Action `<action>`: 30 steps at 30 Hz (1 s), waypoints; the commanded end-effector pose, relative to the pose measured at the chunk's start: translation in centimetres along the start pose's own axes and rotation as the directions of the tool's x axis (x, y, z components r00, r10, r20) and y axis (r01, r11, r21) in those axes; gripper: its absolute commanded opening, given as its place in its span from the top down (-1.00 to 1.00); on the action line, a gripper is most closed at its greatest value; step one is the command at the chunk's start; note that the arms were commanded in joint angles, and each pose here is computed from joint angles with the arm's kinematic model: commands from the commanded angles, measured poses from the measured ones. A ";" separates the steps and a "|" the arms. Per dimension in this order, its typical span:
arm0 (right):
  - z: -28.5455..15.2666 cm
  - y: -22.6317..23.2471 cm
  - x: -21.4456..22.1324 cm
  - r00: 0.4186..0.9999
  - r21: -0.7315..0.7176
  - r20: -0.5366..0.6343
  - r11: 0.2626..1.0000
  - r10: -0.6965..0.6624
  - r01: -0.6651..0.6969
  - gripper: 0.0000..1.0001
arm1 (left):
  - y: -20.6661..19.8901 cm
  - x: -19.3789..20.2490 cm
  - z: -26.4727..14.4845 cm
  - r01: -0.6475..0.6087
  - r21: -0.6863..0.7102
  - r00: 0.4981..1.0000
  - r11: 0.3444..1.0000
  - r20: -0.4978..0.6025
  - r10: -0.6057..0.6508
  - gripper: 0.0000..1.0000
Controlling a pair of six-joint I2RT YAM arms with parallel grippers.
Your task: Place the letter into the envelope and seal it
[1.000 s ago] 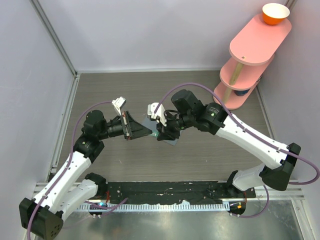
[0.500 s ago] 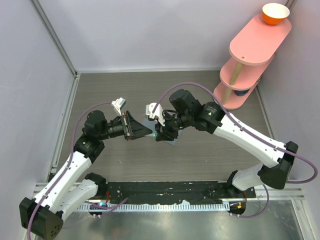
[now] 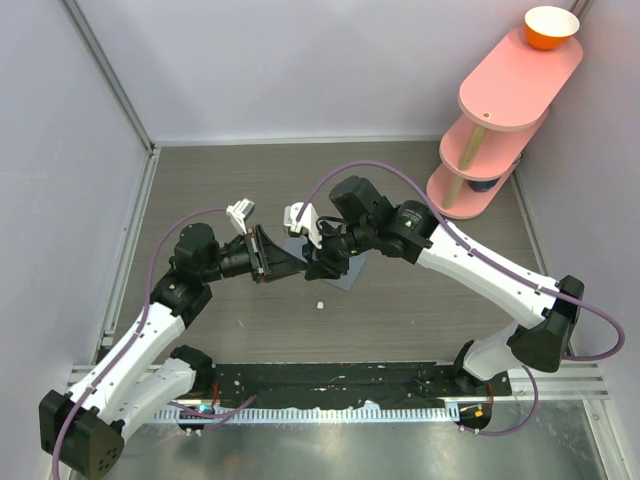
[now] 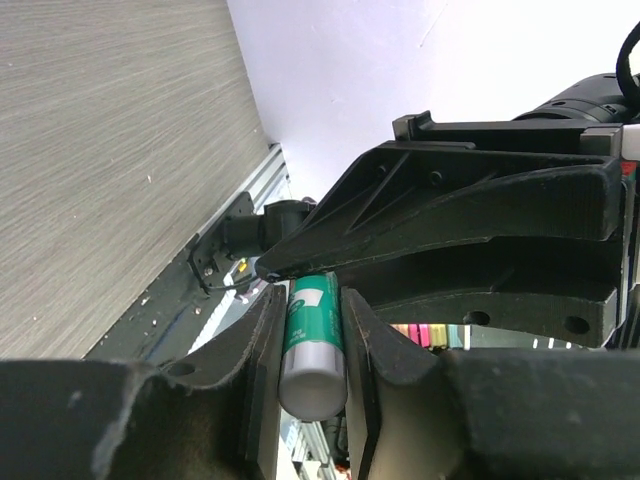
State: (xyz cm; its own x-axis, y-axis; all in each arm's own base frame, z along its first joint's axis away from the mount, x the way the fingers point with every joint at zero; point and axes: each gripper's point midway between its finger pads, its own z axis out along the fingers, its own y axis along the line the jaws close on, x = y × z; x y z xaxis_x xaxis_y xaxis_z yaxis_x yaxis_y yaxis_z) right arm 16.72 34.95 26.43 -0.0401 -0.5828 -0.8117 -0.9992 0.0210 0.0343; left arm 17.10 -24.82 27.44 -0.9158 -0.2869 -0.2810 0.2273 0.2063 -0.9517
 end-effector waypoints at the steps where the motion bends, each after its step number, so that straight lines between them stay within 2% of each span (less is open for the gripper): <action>1: -0.9 -0.4 -3.4 0.994 0.031 0.100 0.999 -0.046 0.044 0.99 | -0.2 0.2 0.0 -0.007 0.020 1.000 1.000 0.001 0.007 0.49; 10: -1.0 -0.3 -2.8 0.995 0.031 0.095 0.999 -0.043 0.040 0.98 | 0.2 0.2 0.2 0.003 0.017 1.000 1.000 -0.002 -0.003 0.99; 11: -1.0 -0.2 -2.9 0.994 0.031 0.097 0.999 -0.043 0.041 0.96 | 0.2 0.2 0.2 0.004 0.015 1.000 1.000 -0.003 -0.004 1.00; 12: -1.0 -0.3 -2.8 0.995 0.031 0.095 0.999 -0.041 0.038 0.89 | 0.3 0.2 0.2 0.005 0.014 1.000 1.000 -0.002 -0.005 1.00; 13: -1.0 -0.2 -2.8 0.995 0.032 0.093 0.999 -0.037 0.034 0.56 | 0.3 0.2 0.2 0.002 0.014 1.000 1.000 -0.002 -0.002 1.00; 16: -1.0 -0.4 -2.4 0.997 0.046 0.080 0.999 -0.017 0.013 0.02 | 0.8 0.3 0.2 0.001 -0.007 1.000 1.000 -0.004 -0.001 1.00; 21: -2.0 -1.1 -1.5 0.996 0.061 0.073 0.997 0.053 -0.057 -0.31 | 2.4 1.1 -0.2 -0.024 -0.069 0.999 0.997 -0.033 0.022 1.00; 30: -2.6 0.4 -0.9 0.996 -0.058 0.064 0.997 0.055 -0.051 -0.36 | 2.5 1.5 0.0 -0.009 -0.064 0.998 0.998 -0.065 0.004 1.00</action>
State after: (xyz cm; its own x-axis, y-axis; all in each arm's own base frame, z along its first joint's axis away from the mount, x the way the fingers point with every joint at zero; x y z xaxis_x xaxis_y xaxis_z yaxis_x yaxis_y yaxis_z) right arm 18.47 33.04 26.67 -0.1417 -0.5686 -0.8103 -0.9895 0.1042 0.1000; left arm 16.51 -24.44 23.81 -0.9352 -0.2577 -0.2430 0.1664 0.2859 -0.9437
